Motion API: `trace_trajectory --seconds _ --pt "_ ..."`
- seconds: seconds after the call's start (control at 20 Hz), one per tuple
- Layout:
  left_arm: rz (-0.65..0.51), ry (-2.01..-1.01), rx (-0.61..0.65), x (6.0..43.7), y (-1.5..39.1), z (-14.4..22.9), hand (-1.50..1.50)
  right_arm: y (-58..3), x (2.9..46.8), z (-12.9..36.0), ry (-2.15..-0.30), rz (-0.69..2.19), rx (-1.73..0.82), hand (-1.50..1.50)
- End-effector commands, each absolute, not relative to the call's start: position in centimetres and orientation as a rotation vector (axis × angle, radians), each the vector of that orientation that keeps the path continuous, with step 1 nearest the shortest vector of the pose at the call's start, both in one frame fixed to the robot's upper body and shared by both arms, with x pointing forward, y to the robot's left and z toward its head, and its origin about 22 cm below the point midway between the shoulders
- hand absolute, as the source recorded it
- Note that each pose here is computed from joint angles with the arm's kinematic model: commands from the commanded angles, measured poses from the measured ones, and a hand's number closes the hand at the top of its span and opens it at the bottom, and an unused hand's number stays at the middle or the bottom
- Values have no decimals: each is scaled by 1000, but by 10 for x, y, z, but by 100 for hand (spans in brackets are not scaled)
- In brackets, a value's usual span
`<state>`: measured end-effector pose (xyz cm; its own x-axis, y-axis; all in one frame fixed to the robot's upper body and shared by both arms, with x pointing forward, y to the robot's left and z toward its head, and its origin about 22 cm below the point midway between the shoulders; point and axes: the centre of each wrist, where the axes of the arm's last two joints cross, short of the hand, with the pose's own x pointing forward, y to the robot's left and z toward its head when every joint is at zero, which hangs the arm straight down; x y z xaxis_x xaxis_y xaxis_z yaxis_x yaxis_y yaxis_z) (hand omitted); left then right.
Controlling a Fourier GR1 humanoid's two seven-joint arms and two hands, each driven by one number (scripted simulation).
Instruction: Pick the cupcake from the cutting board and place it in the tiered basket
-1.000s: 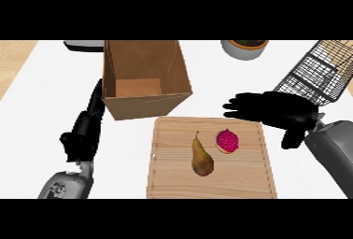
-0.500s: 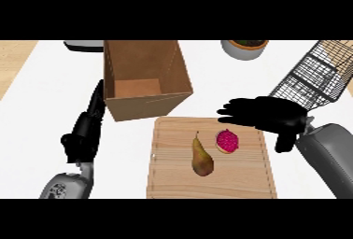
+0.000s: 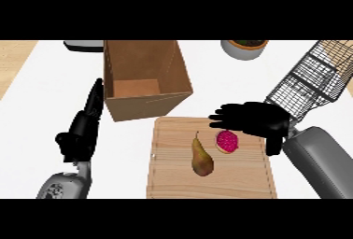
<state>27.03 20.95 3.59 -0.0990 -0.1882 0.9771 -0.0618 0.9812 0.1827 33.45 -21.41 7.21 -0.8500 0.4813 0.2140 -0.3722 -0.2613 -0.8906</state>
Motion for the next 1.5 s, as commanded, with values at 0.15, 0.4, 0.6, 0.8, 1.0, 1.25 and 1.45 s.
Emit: trace_trajectory --seconds 0.15,0.4,0.6,0.8,1.0,1.25,1.45 --pt "-112 -1677 190 281 201 36 0 -203 338 53 -1425 2150 -50 -150" --pt "-109 -1673 181 271 202 33 0 -187 338 50 -1425 2117 -39 -150" --pt "-101 -1654 202 264 217 28 0 -173 331 45 -1436 2124 -44 -150" --pt "-117 -1674 198 264 205 21 0 -194 340 36 -1415 2102 -23 -150" --pt "-100 -1662 192 266 206 20 0 -219 345 22 -1457 2079 14 -150" --pt "-123 -1664 159 281 172 24 0 -187 352 18 -1519 2005 -21 150" --pt "-110 -1672 172 267 199 27 0 -197 333 6 -1692 2053 -131 150"
